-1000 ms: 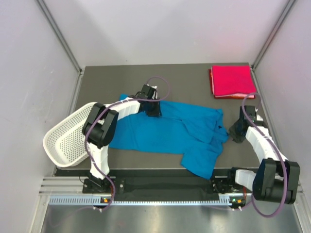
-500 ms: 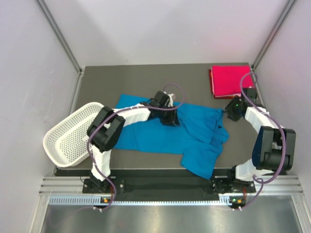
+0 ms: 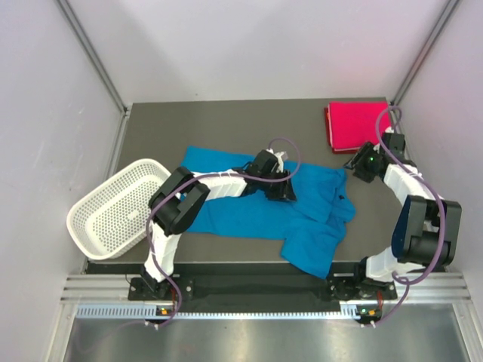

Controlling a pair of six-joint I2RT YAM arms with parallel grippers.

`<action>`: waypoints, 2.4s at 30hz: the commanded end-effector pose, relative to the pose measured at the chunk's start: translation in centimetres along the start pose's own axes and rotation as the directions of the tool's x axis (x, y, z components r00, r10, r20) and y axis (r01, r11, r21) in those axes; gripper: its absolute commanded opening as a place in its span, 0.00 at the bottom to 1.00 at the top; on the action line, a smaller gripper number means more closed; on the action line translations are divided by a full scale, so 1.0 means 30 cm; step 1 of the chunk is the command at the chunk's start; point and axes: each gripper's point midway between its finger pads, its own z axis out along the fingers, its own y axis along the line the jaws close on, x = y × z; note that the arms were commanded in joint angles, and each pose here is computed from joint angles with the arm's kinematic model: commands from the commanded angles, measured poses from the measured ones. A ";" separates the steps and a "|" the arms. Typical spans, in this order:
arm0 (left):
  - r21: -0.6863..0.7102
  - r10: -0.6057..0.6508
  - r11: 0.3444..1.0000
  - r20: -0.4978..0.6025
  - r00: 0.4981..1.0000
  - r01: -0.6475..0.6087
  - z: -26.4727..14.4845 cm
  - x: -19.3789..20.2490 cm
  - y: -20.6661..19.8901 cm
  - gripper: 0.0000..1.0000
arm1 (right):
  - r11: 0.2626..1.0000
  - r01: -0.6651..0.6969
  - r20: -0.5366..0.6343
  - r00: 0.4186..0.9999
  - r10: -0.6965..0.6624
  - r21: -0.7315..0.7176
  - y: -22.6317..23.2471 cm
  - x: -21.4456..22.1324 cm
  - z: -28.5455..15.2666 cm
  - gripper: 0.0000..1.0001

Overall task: Fold and stack the t-shirts
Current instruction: Fold the tshirt

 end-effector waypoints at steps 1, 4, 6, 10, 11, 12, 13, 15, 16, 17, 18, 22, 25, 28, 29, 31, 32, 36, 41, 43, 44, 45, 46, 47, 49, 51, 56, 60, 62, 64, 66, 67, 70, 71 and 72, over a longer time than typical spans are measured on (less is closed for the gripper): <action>0.020 0.027 0.999 0.051 0.998 -0.028 0.032 -0.047 -0.039 0.46 | 0.998 0.034 0.041 0.999 -0.032 -0.044 0.024 -0.044 0.005 0.49; 0.020 0.026 0.999 0.039 0.999 -0.026 0.048 -0.039 -0.038 0.44 | 0.998 0.035 0.034 0.999 -0.033 -0.057 0.029 -0.037 0.015 0.49; 0.027 0.020 0.999 0.038 0.999 -0.021 0.050 -0.044 -0.049 0.39 | 0.998 0.029 0.033 0.999 -0.027 -0.054 0.024 -0.039 0.022 0.49; 0.031 0.000 1.000 0.003 1.000 0.000 0.022 -0.046 -0.091 0.00 | 0.999 0.021 0.034 0.999 -0.019 -0.045 0.016 -0.039 0.026 0.49; 0.027 0.001 1.000 0.007 1.000 -0.001 0.012 -0.064 -0.107 0.00 | 0.999 0.017 0.033 0.999 -0.016 -0.042 0.012 -0.039 0.030 0.49; 0.027 0.000 1.000 0.002 1.000 -0.001 0.002 -0.068 -0.118 0.00 | 0.999 0.017 0.031 0.999 -0.016 -0.040 0.008 -0.039 0.032 0.49; 0.012 -0.013 1.000 -0.014 1.000 0.013 -0.018 -0.061 -0.126 0.00 | 0.999 0.016 0.030 0.999 -0.015 -0.039 0.007 -0.038 0.035 0.49; 0.003 -0.026 1.000 -0.001 1.000 0.026 -0.041 -0.076 -0.143 0.00 | 0.999 0.016 0.027 1.000 -0.015 -0.038 0.003 -0.037 0.041 0.49; 0.003 -0.040 0.999 0.004 0.999 0.040 -0.064 -0.083 -0.161 0.00 | 0.999 0.014 0.025 1.000 -0.013 -0.037 0.001 -0.037 0.044 0.49; -0.005 -0.048 0.999 0.008 0.999 0.048 -0.073 -0.089 -0.163 0.00 | 0.999 0.015 0.023 1.000 -0.014 -0.043 0.003 -0.035 0.047 0.48; -0.008 -0.054 0.998 0.005 0.999 0.054 -0.082 -0.090 -0.169 0.00 | 0.999 0.013 0.025 1.000 -0.012 -0.048 0.006 -0.036 0.049 0.48; -0.059 -0.073 0.996 -0.042 0.996 0.070 -0.099 -0.053 -0.141 0.00 | 0.998 -0.001 0.005 1.000 0.001 -0.057 -0.001 -0.015 0.067 0.46; -0.107 -0.060 0.993 -0.046 0.997 0.055 -0.102 -0.033 -0.100 0.00 | 0.998 -0.006 0.007 1.000 0.006 -0.060 -0.003 -0.010 0.072 0.45; -0.178 -0.043 0.983 -0.052 0.998 0.033 -0.097 -0.035 -0.045 0.02 | 0.997 -0.021 -0.002 1.000 0.021 -0.078 0.004 0.001 0.081 0.44; -0.190 -0.033 0.981 -0.042 0.999 0.024 -0.100 -0.055 -0.044 0.07 | 0.996 -0.028 -0.012 1.000 0.027 -0.084 0.005 0.008 0.083 0.43; -0.241 0.007 0.971 -0.027 1.000 -0.014 -0.111 -0.075 -0.024 0.25 | 0.996 -0.032 -0.018 0.999 0.030 -0.083 0.005 0.013 0.087 0.43; -0.245 0.034 0.969 -0.011 0.999 -0.036 -0.117 -0.093 -0.033 0.28 | 0.996 -0.035 -0.022 0.999 0.033 -0.079 0.001 0.015 0.087 0.43; -0.214 0.207 0.958 0.054 0.977 -0.191 -0.143 -0.140 -0.153 0.37 | 0.997 -0.041 -0.015 0.999 0.040 -0.070 -0.005 0.016 0.078 0.42; -0.164 0.379 0.915 0.046 0.924 -0.368 -0.069 -0.061 -0.329 0.43 | 0.996 -0.073 0.001 0.997 0.073 -0.054 -0.019 0.010 0.069 0.44; -0.169 0.419 0.897 0.025 0.908 -0.409 -0.013 -0.014 -0.351 0.45 | 0.995 -0.074 -0.001 0.997 0.074 -0.064 -0.014 0.008 0.067 0.44; -0.170 0.431 0.890 0.017 0.902 -0.422 0.003 0.001 -0.356 0.46 | 0.995 -0.072 -0.004 0.997 0.072 -0.068 -0.011 0.009 0.065 0.44; -0.183 0.441 0.882 -0.003 0.898 -0.434 0.032 0.023 -0.340 0.47 | 0.995 -0.070 -0.007 0.998 0.070 -0.070 -0.010 0.009 0.065 0.44; -0.183 0.456 0.874 -0.004 0.890 -0.449 0.041 0.028 -0.348 0.47 | 0.995 -0.070 -0.003 0.998 0.070 -0.071 -0.012 0.002 0.060 0.44; -0.180 0.471 0.867 -0.011 0.882 -0.465 0.048 0.052 -0.363 0.48 | 0.995 -0.070 -0.008 0.998 0.070 -0.077 -0.009 0.005 0.057 0.44; -0.209 0.509 0.840 -0.013 0.861 -0.500 0.065 0.067 -0.358 0.50 | 0.994 -0.069 -0.007 0.998 0.069 -0.085 -0.007 0.003 0.052 0.44; -0.206 0.542 0.820 -0.022 0.840 -0.534 0.088 0.084 -0.353 0.51 | 0.994 -0.066 -0.007 0.998 0.066 -0.092 -0.003 0.002 0.048 0.44; -0.239 0.593 0.780 -0.014 0.805 -0.579 0.123 0.080 -0.313 0.53 | 0.992 -0.069 -0.004 0.998 0.068 -0.102 -0.009 0.003 0.039 0.44; -0.347 0.503 0.810 -0.005 0.864 -0.473 0.122 0.058 -0.271 0.53 | 0.992 -0.075 -0.002 0.997 0.076 -0.097 -0.024 0.004 0.039 0.44; -0.373 0.462 0.824 0.006 0.887 -0.427 0.113 0.059 -0.259 0.54 | 0.992 -0.080 0.000 0.997 0.080 -0.099 -0.028 0.001 0.040 0.44; -0.407 0.365 0.857 0.046 0.930 -0.316 0.096 0.065 -0.248 0.62 | 0.992 -0.085 -0.002 0.996 0.085 -0.098 -0.033 0.003 0.041 0.44; -0.421 0.264 0.885 0.101 0.959 -0.199 0.060 0.056 -0.262 0.63 | 0.991 -0.086 -0.003 0.996 0.086 -0.100 -0.033 0.002 0.039 0.44; -0.424 0.228 0.891 0.109 0.968 -0.162 0.050 0.070 -0.248 0.64 | 0.992 -0.083 0.002 0.996 0.084 -0.099 -0.033 -0.002 0.036 0.44; -0.398 0.082 0.917 0.240 0.967 0.022 -0.023 0.042 -0.277 0.64 | 0.992 -0.080 0.005 0.997 0.081 -0.099 -0.034 -0.006 0.030 0.44; -0.373 0.033 0.925 0.277 0.960 0.076 -0.038 0.035 -0.288 0.64 | 0.992 -0.080 0.005 0.997 0.081 -0.099 -0.034 -0.005 0.029 0.44; -0.269 -0.022 0.956 0.342 0.940 0.120 -0.075 -0.012 -0.370 0.64 | 0.992 -0.084 0.003 0.996 0.085 -0.098 -0.035 -0.003 0.030 0.44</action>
